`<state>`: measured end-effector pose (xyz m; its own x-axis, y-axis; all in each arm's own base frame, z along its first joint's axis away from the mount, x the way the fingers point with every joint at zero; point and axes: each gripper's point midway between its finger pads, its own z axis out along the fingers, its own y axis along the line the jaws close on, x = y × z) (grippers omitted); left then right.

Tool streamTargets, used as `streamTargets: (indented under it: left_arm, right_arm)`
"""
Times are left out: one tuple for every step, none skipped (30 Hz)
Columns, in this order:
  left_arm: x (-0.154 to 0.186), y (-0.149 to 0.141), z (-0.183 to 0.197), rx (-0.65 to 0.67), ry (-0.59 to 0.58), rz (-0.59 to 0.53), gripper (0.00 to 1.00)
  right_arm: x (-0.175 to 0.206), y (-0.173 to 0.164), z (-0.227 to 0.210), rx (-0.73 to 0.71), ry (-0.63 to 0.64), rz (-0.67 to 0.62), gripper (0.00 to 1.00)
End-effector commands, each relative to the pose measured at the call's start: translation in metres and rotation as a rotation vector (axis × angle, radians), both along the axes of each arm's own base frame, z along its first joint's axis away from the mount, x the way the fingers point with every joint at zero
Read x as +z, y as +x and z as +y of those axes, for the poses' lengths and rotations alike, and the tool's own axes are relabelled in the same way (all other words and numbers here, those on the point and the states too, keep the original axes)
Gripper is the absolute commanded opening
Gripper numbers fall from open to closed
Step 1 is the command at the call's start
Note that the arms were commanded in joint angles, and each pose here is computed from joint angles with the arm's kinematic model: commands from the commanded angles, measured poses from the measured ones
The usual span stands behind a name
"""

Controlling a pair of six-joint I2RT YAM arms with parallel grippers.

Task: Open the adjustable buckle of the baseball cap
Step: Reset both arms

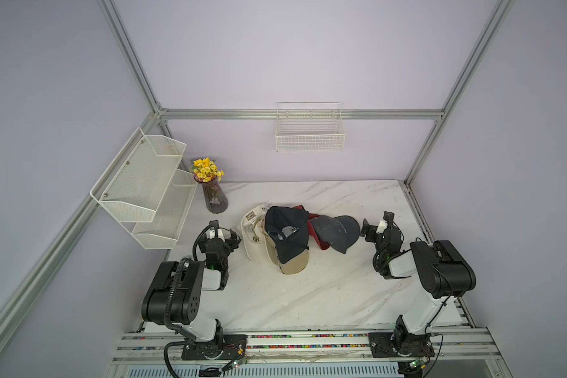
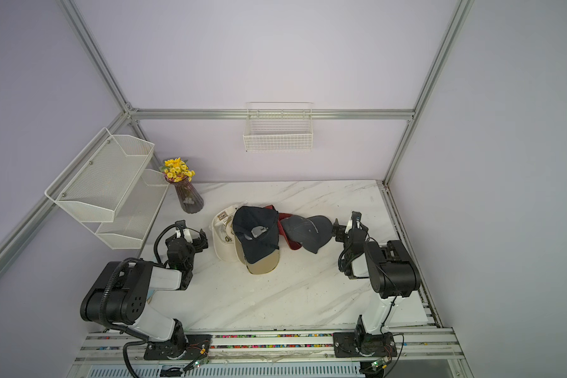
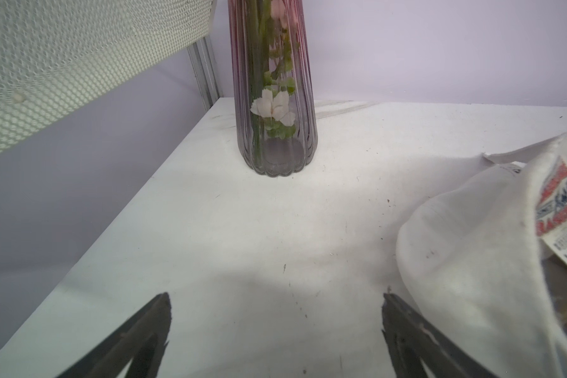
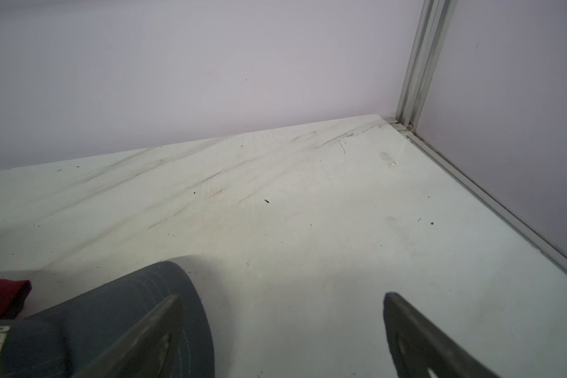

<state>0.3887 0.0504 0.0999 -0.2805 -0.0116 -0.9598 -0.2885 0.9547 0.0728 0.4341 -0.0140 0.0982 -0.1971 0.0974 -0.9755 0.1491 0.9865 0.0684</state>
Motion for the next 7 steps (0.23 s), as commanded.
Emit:
streamTargets:
  left_arm:
    - [0.0150,0.0063,-0.0015,-0.011,0.016,-0.049,1.00]
    - [0.0159,0.0069,-0.0016,-0.010,0.016,-0.053,1.00]
    - [0.0157,0.0069,-0.0016,-0.010,0.015,-0.054,1.00]
    - [0.0153,0.0069,-0.0014,-0.009,0.015,-0.053,1.00]
    - [0.0162,0.0068,-0.0012,-0.007,0.015,-0.056,1.00]
    - [0.0160,0.0066,-0.0013,-0.008,0.015,-0.055,1.00]
    - [0.0159,0.0063,-0.0015,-0.009,0.015,-0.054,1.00]
  right_arm:
    - [0.0000,-0.0011,0.0009,0.008,-0.013,0.005,0.97]
    - [-0.0004,-0.0011,0.0012,0.009,-0.013,0.006,0.97]
    - [0.0000,-0.0010,0.0013,0.010,-0.013,0.005,0.97]
    - [0.0002,-0.0010,0.0011,0.009,-0.014,0.004,0.97]
    - [-0.0002,-0.0009,0.0013,0.010,-0.013,0.005,0.97]
    - [-0.0002,-0.0010,0.0010,0.009,-0.013,0.005,0.97]
    - [0.0001,-0.0011,0.0011,0.009,-0.013,0.005,0.97]
